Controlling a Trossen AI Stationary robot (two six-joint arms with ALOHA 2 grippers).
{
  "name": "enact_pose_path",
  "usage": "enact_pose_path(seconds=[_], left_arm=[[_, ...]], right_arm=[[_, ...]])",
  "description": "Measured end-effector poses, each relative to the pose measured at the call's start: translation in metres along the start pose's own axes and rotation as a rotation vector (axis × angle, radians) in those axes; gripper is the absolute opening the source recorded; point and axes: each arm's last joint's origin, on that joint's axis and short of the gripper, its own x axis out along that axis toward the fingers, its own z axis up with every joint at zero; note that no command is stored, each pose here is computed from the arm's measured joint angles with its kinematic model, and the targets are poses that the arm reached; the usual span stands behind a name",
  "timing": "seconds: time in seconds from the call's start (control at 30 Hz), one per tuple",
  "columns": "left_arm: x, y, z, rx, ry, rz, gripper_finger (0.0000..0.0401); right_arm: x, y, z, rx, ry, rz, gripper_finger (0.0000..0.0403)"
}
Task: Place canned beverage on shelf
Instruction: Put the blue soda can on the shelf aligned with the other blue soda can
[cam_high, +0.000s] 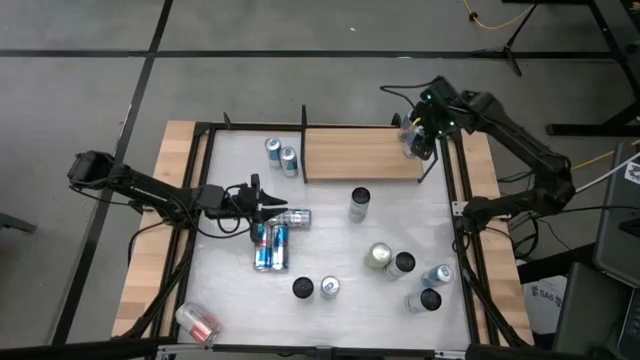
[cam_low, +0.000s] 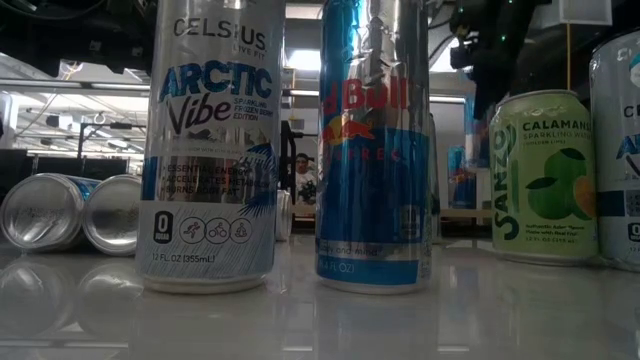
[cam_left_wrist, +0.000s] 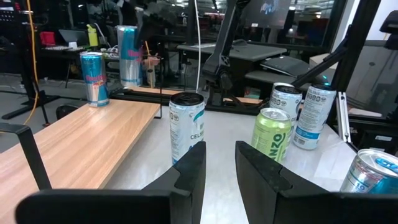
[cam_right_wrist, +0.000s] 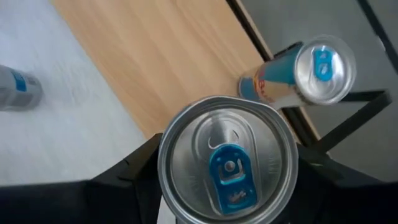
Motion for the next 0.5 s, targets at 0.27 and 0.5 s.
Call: enact_pose_path(seconds=[0.27, 0.5], left_arm=[[0.000, 0.000, 0.000, 0.000, 0.001, 0.000, 0.0080], [0.000, 0.000, 0.000, 0.001, 0.002, 0.000, 0.0080]], right_arm=[[0.014, -0.002, 0.003, -0.003, -0.049, -0.044, 0.0237], [0.041, -0.006, -0.010, -0.018, 0.006, -0.040, 0.0237]])
